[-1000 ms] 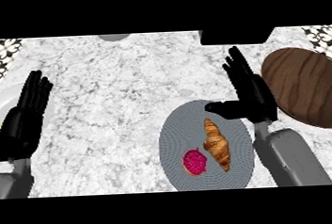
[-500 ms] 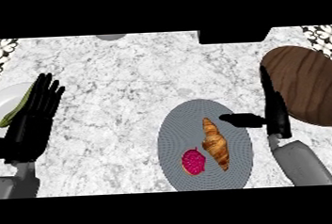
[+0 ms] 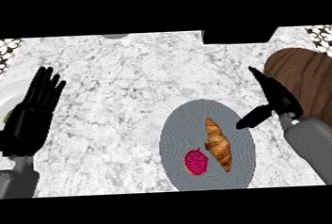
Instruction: Pick the croissant from the placemat and place it in the bowl
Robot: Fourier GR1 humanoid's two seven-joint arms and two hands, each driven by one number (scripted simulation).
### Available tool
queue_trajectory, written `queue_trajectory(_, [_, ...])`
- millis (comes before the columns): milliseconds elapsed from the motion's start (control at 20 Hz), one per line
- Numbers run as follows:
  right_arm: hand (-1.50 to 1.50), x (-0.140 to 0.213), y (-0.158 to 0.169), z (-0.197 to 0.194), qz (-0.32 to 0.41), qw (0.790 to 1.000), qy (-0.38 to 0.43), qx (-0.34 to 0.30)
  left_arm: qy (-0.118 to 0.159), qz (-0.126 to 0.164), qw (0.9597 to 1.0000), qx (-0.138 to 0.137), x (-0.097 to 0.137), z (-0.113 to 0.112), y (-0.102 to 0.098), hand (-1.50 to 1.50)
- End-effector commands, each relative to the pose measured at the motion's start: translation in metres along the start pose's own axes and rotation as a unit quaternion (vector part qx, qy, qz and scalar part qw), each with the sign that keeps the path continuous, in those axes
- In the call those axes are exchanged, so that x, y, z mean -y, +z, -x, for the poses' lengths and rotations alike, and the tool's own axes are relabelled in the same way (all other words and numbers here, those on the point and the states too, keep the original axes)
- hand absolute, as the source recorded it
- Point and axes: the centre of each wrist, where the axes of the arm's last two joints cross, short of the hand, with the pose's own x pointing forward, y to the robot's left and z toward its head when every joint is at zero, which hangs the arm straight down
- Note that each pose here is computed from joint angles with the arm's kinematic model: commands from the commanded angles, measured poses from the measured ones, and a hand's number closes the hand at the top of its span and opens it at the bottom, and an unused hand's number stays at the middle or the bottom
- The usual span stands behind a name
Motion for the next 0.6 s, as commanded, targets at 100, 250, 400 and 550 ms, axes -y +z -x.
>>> queue_trajectory(100, [-1.50,0.004,-0.001,-0.047,-0.198,0.966,0.149,-0.075,-0.001,0.000,1.0000,0.004,-0.001,-0.007,-0.010,0.00])
queue_trajectory(250, [-1.50,0.031,-0.005,-0.088,-0.237,0.956,0.156,-0.082,0.005,0.005,1.0000,0.001,-0.001,-0.004,-0.005,0.00])
queue_trajectory(400, [-1.50,0.031,0.000,-0.097,-0.260,0.951,0.138,-0.094,0.003,-0.009,0.9999,-0.006,-0.013,-0.012,-0.002,0.00])
queue_trajectory(550, [-1.50,0.015,0.011,-0.135,-0.242,0.955,0.133,-0.109,0.005,-0.015,0.9999,-0.001,-0.004,-0.009,0.000,0.00])
